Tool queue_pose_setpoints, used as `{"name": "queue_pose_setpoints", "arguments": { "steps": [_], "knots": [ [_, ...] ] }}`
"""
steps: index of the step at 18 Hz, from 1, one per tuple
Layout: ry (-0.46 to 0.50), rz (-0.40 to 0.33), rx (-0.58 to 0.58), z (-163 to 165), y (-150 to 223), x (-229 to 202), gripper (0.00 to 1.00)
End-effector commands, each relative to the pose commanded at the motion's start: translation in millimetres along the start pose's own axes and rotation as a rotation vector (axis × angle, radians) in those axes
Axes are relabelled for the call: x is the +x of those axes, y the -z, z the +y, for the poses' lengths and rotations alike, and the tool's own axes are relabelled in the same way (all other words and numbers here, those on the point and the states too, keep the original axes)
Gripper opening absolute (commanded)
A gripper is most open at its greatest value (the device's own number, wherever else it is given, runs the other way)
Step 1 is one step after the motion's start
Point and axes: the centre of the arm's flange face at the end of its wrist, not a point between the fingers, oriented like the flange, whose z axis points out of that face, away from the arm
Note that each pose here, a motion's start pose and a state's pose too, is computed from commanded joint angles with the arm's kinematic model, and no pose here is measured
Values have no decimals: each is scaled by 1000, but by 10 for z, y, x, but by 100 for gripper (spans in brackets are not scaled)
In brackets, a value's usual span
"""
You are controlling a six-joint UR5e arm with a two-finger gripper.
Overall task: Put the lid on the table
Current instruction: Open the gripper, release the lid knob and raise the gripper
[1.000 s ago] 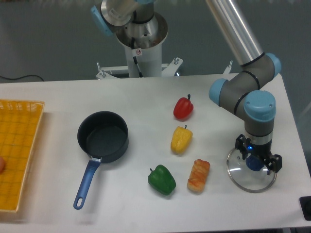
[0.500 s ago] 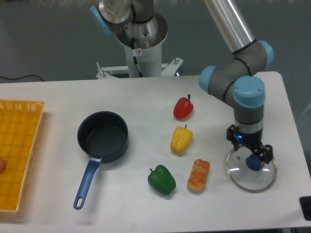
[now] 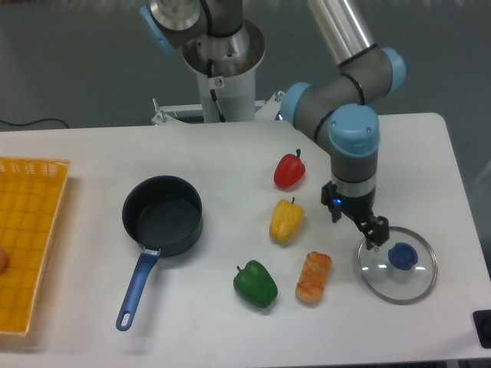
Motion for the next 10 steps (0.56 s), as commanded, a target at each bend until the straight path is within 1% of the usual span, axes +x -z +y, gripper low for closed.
{"name": "queue_pose_setpoints", "arguments": {
  "steps": [1,4,6,8,10],
  "knots": [
    [-2,6,1,-60,81,53,100],
    [42,0,8,-282,304,180,100],
    [46,13,3,-306,367,235,100],
    [44,57,-6,-303,432,300,100],
    [52,84,-12,-239,429,306,100]
  ]
}}
